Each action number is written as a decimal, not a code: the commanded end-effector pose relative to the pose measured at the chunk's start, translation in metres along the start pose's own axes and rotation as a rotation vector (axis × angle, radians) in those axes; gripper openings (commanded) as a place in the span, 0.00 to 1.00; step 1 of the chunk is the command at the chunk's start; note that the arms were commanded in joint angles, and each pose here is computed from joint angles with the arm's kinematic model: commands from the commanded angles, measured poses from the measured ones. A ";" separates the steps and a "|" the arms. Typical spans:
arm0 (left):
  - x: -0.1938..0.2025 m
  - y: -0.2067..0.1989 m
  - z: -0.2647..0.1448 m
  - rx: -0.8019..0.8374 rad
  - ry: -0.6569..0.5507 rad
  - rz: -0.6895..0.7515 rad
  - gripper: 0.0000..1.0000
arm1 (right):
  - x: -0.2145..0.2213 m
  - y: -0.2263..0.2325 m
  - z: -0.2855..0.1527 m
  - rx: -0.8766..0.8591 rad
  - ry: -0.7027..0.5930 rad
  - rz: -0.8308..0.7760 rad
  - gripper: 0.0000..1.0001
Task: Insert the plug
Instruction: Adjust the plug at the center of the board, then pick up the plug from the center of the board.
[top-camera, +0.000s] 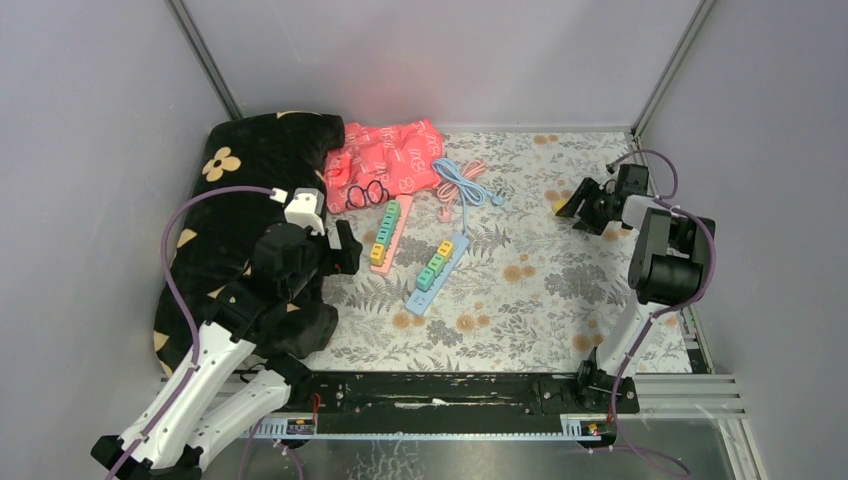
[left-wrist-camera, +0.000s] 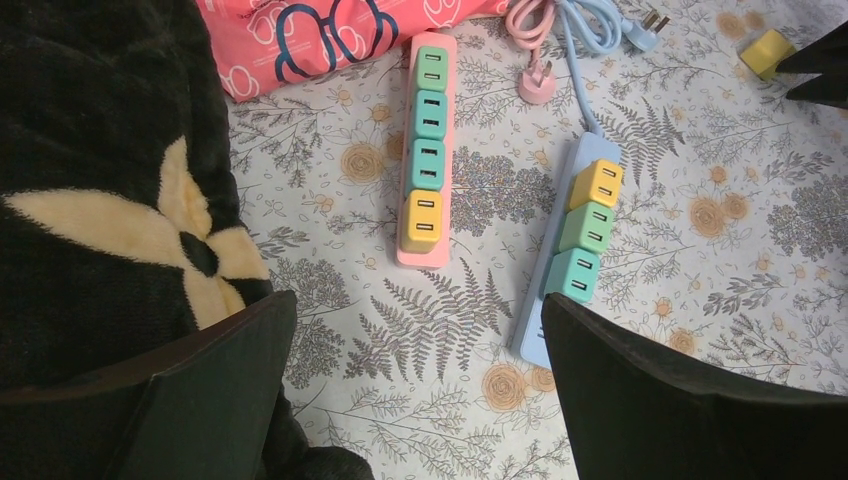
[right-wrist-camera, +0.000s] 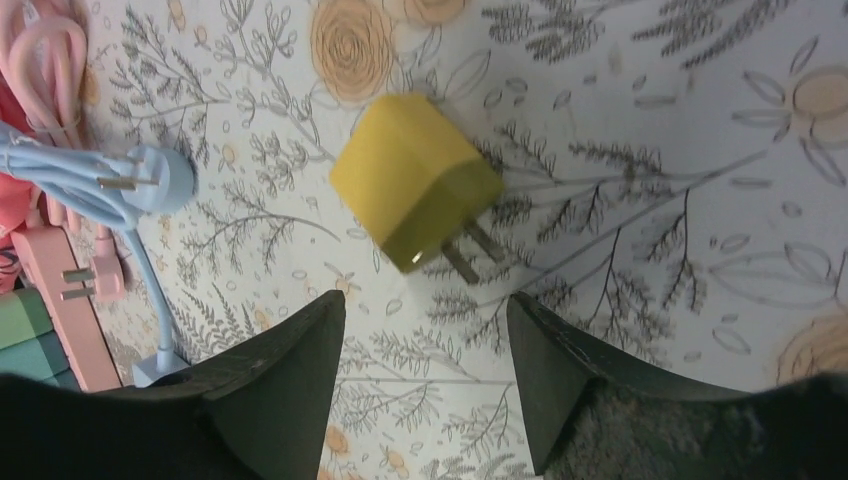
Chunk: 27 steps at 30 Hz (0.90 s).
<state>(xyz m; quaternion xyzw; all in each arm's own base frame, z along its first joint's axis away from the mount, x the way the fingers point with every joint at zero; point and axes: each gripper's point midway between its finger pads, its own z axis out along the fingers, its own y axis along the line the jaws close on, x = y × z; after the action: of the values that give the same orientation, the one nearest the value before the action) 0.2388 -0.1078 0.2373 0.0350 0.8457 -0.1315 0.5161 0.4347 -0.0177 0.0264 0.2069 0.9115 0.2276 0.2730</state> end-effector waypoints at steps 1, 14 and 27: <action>-0.012 -0.003 0.000 0.025 -0.058 0.001 1.00 | -0.008 0.014 -0.022 -0.014 -0.065 -0.067 0.68; -0.014 -0.005 -0.002 0.037 -0.068 0.001 1.00 | -0.027 -0.005 -0.011 0.077 -0.087 -0.358 0.87; -0.014 -0.006 -0.002 0.047 -0.067 0.003 1.00 | -0.014 0.001 0.017 0.106 0.037 -0.593 0.98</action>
<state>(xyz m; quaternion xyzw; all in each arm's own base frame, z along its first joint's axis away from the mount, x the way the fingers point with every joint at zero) 0.2366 -0.1093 0.2395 0.0382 0.8421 -0.1409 0.5192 0.4538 -0.0261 0.0217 -0.0019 0.9418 0.1195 0.3142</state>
